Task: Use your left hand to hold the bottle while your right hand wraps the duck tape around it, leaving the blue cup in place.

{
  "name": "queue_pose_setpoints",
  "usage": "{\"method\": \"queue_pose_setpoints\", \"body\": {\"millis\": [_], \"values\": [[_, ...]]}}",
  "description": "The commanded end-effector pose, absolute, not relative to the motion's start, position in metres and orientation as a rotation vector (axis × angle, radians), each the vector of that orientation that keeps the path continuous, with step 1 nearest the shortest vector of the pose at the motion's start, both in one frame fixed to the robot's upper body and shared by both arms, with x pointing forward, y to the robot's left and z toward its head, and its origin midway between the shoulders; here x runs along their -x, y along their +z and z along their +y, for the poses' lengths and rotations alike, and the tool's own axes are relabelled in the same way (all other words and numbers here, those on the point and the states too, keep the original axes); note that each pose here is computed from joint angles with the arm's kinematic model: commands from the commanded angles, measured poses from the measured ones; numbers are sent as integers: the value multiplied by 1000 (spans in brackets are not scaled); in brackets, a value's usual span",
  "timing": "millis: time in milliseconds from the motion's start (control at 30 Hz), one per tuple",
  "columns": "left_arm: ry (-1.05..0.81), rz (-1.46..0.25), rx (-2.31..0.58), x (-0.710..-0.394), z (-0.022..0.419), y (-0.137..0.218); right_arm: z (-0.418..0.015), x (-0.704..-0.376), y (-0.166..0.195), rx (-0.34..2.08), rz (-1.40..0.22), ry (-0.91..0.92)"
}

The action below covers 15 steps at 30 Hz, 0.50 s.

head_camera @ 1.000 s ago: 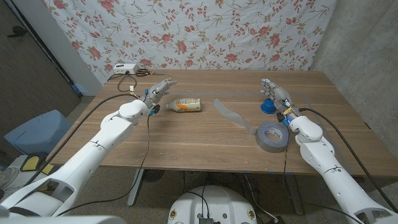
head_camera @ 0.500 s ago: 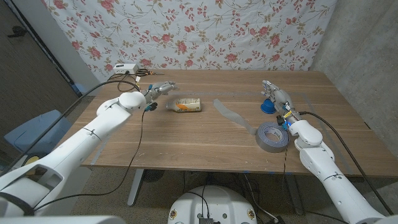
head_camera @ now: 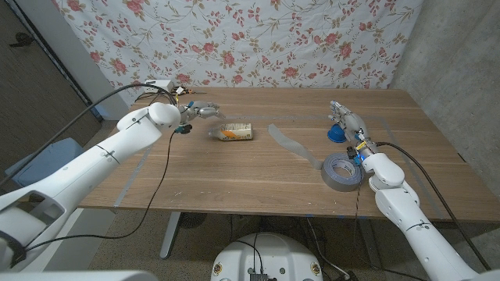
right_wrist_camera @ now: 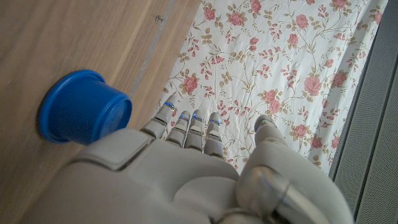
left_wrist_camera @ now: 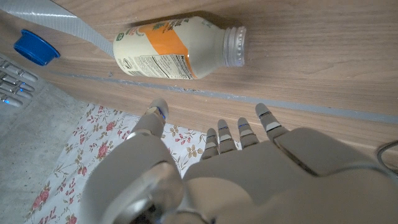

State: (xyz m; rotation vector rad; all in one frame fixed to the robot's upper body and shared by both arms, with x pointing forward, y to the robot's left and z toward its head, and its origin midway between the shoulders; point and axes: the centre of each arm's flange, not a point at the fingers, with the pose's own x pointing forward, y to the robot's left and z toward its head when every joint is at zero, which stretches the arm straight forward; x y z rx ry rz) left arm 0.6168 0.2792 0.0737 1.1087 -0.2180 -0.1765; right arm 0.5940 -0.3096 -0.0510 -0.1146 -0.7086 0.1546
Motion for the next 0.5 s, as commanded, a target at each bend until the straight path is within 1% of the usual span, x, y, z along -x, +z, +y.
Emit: {"method": "queue_pose_setpoints", "body": {"millis": [33,500], "values": [[-165,-140,-1311,-599,274,92,-303,-593,-57,104,-715,161],[-82,-85,-1570,-589,258,111,-299,-581,-69,90,-732,157]]}}
